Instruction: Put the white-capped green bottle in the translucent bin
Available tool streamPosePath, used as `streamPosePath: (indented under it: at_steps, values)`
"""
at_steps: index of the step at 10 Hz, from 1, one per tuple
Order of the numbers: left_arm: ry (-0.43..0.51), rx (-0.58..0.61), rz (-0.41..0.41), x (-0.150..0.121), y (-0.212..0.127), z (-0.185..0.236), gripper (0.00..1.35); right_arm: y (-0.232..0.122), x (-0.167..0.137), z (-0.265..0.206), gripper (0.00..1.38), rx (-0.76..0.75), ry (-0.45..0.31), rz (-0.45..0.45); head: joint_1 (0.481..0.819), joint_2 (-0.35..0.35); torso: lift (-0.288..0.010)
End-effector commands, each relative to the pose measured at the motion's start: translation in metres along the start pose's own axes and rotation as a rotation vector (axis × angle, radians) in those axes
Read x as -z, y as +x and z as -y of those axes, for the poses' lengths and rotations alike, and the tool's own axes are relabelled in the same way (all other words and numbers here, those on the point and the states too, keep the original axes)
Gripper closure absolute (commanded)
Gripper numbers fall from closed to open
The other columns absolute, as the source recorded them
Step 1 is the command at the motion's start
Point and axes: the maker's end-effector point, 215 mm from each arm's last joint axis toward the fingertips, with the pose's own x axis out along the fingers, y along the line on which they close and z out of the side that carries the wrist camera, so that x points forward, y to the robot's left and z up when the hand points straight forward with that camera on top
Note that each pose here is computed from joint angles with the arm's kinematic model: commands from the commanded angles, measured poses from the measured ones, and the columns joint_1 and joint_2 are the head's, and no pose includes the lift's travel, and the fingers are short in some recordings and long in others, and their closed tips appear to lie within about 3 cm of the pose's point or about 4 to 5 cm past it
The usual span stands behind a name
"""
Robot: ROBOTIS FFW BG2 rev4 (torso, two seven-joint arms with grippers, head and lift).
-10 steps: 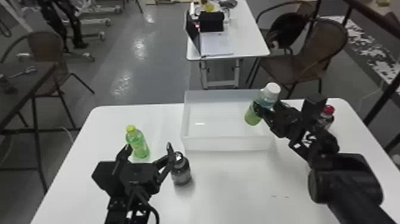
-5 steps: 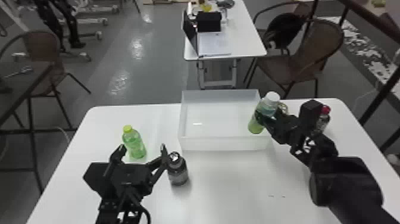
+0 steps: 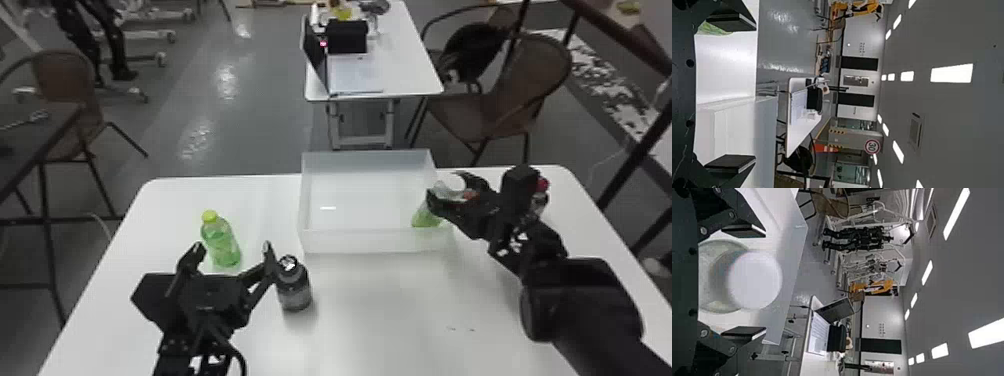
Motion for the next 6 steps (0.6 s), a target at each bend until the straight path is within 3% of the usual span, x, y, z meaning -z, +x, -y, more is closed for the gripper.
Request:
streamPosePath:
  at_steps: [1, 4, 6]
  values:
    - [-0.002, -0.001, -0.002, 0.001, 0.0, 0.0, 0.12, -0.002, 0.004, 0.001, 0.12, 0.013, 0.015, 0.0, 0.695, 0.072, -0.018]
    - [-0.002, 0.0, -0.002, 0.001, -0.001, 0.001, 0.12, -0.004, 0.002, -0.002, 0.13, 0.037, 0.043, 0.026, 0.695, 0.069, -0.018]
    - [0.004, 0.003, 0.001, 0.0, 0.0, 0.002, 0.12, -0.019, -0.01, -0.004, 0.13, 0.085, 0.072, 0.103, 0.695, 0.069, -0.018]
